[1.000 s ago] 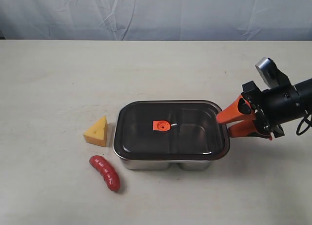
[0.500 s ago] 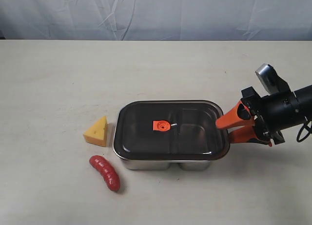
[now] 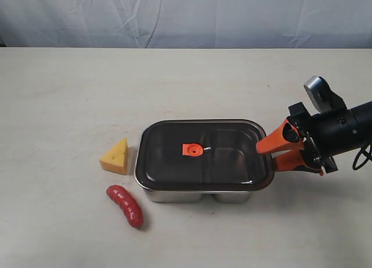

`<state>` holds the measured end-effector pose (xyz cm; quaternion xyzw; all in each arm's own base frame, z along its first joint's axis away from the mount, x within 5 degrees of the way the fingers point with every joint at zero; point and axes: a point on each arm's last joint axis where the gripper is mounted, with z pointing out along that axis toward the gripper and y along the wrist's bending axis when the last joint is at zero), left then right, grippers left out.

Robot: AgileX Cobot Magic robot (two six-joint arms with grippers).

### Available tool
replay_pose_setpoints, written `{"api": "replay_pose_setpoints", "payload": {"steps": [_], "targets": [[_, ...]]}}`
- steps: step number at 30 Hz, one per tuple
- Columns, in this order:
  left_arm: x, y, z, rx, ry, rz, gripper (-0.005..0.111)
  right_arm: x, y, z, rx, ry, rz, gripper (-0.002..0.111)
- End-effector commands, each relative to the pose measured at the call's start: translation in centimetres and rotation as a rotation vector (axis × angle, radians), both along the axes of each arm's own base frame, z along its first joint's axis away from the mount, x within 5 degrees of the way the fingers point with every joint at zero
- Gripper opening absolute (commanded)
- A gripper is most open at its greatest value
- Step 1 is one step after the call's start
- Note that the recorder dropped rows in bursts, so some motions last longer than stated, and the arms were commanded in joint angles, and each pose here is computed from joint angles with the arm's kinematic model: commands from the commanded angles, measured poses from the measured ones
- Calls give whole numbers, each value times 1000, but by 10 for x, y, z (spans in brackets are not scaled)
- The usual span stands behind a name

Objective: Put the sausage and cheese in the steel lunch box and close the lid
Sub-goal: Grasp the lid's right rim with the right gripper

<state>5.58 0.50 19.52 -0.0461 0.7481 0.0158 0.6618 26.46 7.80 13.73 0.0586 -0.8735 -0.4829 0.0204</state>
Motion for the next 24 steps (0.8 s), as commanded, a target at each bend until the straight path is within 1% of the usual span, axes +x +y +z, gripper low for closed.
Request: {"api": "replay_pose_setpoints", "payload": {"steps": [1,10,17,21,24], "targets": [[0,0,0,0,-10,-4,0,-2,0,0,7,-2,16,56],[0,0,0,0,-10,-4,0,1,-2,-3,-29,-21,-7,56],[0,0,0,0,-10,-4,0,3,-1,-2,-11,-34,-21,56],[0,0,0,0,-10,-4,0,3,0,-1,0,-37,-16,56],[0,0,0,0,-10,-4,0,1,7,-3,-13,-48,7,56]]}}
